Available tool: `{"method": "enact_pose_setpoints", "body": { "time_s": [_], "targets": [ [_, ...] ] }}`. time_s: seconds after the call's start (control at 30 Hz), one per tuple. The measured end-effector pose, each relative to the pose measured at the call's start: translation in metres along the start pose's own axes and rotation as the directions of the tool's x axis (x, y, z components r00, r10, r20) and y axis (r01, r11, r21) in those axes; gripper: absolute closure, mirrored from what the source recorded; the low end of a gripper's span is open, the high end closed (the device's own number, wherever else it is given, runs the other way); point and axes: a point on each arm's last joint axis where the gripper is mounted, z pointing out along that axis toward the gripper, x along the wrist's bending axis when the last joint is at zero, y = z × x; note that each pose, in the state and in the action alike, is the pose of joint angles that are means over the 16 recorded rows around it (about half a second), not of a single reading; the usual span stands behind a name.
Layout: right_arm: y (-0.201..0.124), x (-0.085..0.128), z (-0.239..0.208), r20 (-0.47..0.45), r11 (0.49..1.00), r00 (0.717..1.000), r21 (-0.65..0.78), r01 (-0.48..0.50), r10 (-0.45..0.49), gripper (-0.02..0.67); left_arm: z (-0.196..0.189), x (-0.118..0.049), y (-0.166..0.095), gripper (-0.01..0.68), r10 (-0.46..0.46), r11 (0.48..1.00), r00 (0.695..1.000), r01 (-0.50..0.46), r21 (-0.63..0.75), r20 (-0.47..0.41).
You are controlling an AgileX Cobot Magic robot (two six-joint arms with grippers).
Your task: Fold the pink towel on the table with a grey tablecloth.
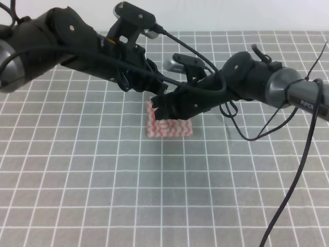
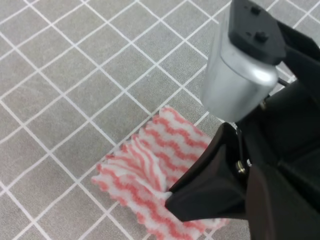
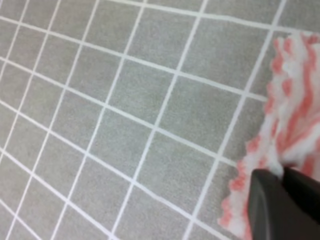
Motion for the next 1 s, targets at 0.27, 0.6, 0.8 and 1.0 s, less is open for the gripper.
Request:
{"method": "enact_pose_setpoints", "body": {
  "time_s": [0.27, 0.6, 0.8, 1.0],
  "targets": [
    [0.001, 0.004, 0.001, -0.042, 1.000, 0.999, -0.014, 0.021, -0.021, 0.431, 0.000, -0.001, -0.001, 0.673, -0.001, 1.000, 1.000, 0.001, 0.006, 0.006],
    [-0.003, 0.002, 0.000, -0.068, 0.997, 0.996, 0.024, 0.067, -0.066, 0.525, 0.000, -0.002, -0.002, 0.673, 0.003, 1.000, 1.000, -0.004, 0.026, 0.023],
    [-0.005, -0.003, 0.001, -0.058, 0.994, 0.995, 0.055, 0.090, -0.087, 0.635, -0.005, -0.003, -0.001, 0.673, 0.020, 0.999, 1.000, -0.020, 0.029, 0.020],
    [0.001, 0.002, -0.009, -0.042, 0.992, 0.991, 0.022, 0.128, -0.127, 0.665, -0.022, -0.008, 0.004, 0.673, 0.049, 0.999, 0.999, -0.050, 0.022, 0.021]
  ]
}}
